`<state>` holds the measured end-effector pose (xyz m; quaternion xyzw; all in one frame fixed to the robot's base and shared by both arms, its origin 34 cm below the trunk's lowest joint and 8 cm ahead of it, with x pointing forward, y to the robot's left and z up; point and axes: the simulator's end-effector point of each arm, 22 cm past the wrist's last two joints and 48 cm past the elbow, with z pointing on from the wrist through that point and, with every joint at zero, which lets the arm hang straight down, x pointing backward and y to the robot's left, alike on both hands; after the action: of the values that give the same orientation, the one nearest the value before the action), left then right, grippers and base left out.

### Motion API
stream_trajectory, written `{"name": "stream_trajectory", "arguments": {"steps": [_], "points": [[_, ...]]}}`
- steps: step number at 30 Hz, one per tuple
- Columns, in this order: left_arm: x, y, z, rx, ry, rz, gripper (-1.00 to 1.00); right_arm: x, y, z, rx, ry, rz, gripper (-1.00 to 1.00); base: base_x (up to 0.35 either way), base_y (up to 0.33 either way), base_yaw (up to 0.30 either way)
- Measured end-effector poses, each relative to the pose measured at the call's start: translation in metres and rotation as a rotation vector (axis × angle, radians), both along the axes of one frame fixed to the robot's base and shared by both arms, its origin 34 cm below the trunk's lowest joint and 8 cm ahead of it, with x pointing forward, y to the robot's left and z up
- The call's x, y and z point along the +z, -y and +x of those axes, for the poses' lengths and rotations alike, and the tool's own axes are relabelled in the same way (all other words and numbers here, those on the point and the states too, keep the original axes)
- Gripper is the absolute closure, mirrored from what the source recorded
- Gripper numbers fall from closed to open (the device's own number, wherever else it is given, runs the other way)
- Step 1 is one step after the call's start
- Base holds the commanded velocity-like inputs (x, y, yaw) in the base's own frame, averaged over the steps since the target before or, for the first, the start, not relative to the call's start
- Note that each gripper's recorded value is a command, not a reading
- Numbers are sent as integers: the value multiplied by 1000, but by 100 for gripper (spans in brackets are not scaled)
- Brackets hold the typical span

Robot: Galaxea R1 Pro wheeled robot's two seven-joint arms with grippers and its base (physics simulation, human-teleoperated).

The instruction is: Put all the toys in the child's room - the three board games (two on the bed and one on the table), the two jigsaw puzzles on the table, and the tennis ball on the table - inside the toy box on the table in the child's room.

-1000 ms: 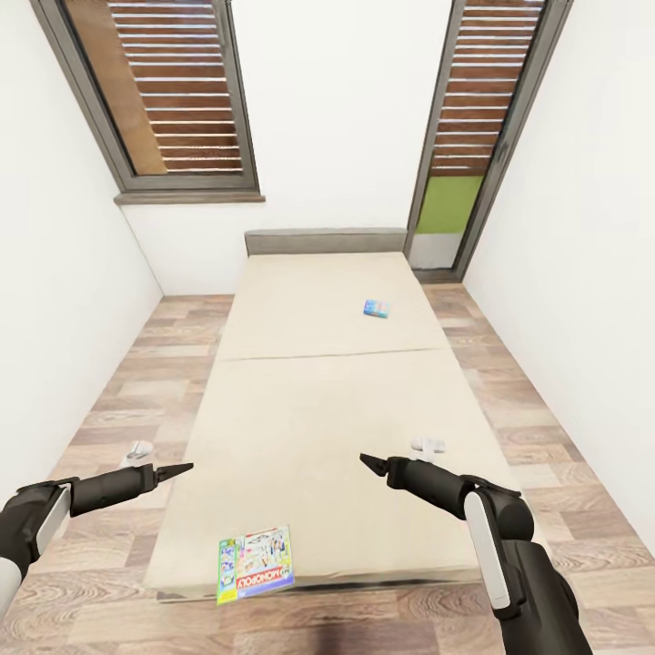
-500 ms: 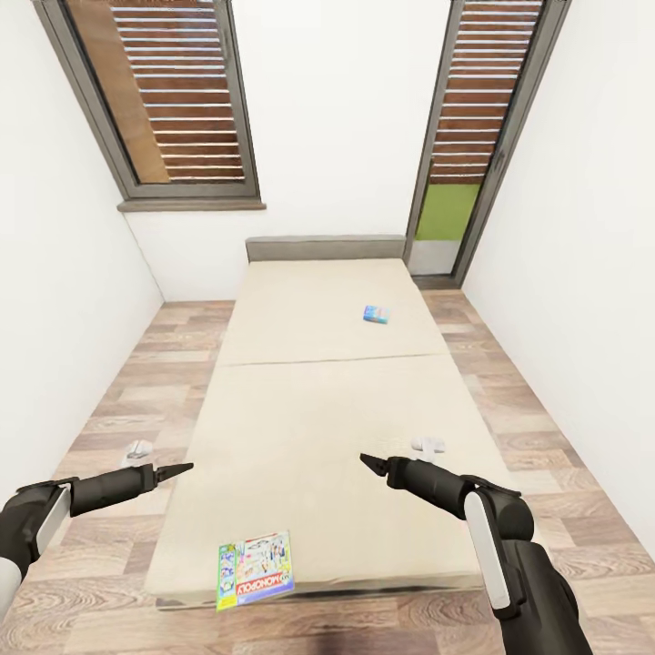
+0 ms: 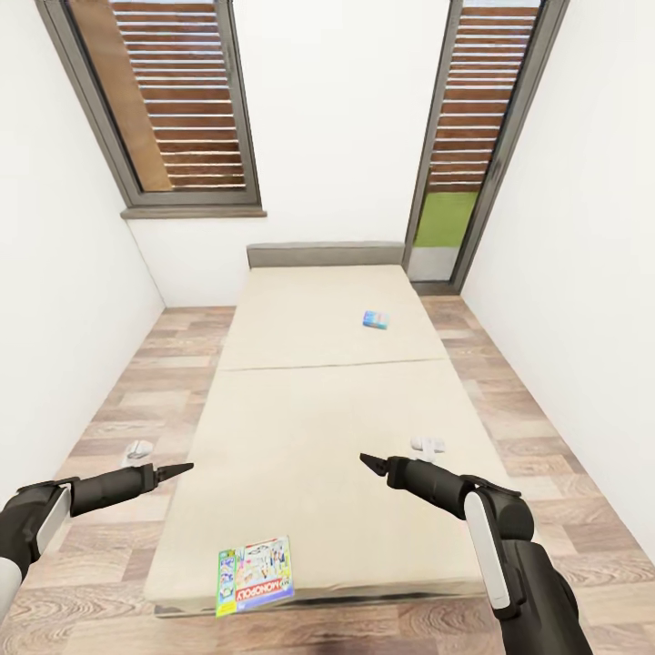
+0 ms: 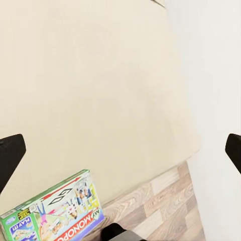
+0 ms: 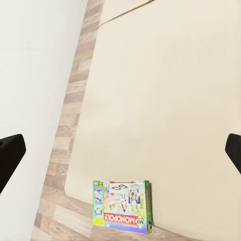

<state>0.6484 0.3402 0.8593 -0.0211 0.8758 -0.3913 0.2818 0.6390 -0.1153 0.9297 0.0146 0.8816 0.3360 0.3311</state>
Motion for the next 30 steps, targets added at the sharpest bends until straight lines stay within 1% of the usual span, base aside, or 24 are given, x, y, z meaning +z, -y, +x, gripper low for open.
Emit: {"name": "stream_trajectory", "arguments": {"steps": [30], "points": [[22,0,6,2,40,2,-100,21,0,2,0,39,1,-100,0,0,0]]}}
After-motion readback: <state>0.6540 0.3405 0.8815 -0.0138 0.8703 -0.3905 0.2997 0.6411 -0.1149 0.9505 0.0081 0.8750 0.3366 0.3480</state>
